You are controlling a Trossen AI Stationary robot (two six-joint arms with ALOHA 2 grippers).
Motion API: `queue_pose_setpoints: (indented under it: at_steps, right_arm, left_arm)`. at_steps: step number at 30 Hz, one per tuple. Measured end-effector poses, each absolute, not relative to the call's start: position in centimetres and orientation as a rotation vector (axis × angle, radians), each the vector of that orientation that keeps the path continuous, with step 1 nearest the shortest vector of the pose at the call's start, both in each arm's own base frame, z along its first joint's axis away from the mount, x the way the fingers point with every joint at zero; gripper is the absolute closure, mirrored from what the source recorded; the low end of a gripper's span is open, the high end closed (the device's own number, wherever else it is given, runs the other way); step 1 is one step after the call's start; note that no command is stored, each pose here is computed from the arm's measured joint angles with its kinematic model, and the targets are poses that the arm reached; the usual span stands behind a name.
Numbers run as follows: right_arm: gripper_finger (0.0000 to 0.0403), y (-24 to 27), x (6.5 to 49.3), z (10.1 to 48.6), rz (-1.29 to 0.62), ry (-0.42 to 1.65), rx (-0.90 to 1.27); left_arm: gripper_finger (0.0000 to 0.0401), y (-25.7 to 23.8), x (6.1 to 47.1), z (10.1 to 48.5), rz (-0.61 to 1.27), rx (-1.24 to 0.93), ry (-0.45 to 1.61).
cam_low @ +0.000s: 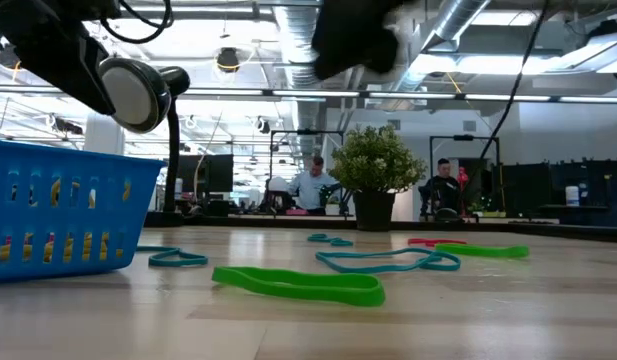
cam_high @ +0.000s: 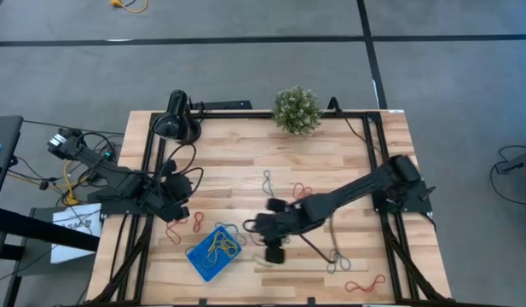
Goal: Pick and place rubber bands into bin
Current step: Put the red rubber band into the blue basket
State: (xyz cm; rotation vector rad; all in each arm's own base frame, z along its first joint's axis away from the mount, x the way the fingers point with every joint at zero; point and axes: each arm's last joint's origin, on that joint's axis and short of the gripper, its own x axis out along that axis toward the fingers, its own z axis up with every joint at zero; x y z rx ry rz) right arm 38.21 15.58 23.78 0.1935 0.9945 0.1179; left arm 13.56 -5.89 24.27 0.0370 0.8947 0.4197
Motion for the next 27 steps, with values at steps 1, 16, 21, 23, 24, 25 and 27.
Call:
queue_pose_setpoints:
  at_steps: [1,16,21,23,24,25,27]
  right_arm:
    - [0.0300,15.9,37.1,24.5,0.124,1.058,0.259]
    - [0.0299,27.1,24.3,21.3,-0.110,1.826,0.439]
    - [0.0294,28.9,22.5,18.7,-0.134,1.974,0.335]
    - [0.0294,29.7,22.2,17.5,-0.112,1.987,0.290]
    - [0.0294,30.0,22.2,16.8,-0.095,1.988,0.275]
    - [0.0294,30.2,22.3,16.2,-0.095,1.992,0.266]
    - [0.0294,30.4,22.4,14.9,-0.121,2.020,0.252]
  left_arm:
    - [0.0289,-5.9,13.6,24.3,0.419,0.036,0.895]
    - [0.0289,-5.9,13.7,24.4,0.429,0.034,0.866]
    - [0.0289,-6.1,14.1,24.6,0.430,-0.001,0.820]
    - [0.0289,-6.2,14.2,24.6,0.421,-0.002,0.810]
    - [0.0289,-6.2,14.3,24.7,0.419,-0.004,0.807]
    - [0.0289,-6.2,14.2,24.7,0.419,-0.003,0.808]
    - [0.0289,-6.2,14.2,24.6,0.420,-0.003,0.810]
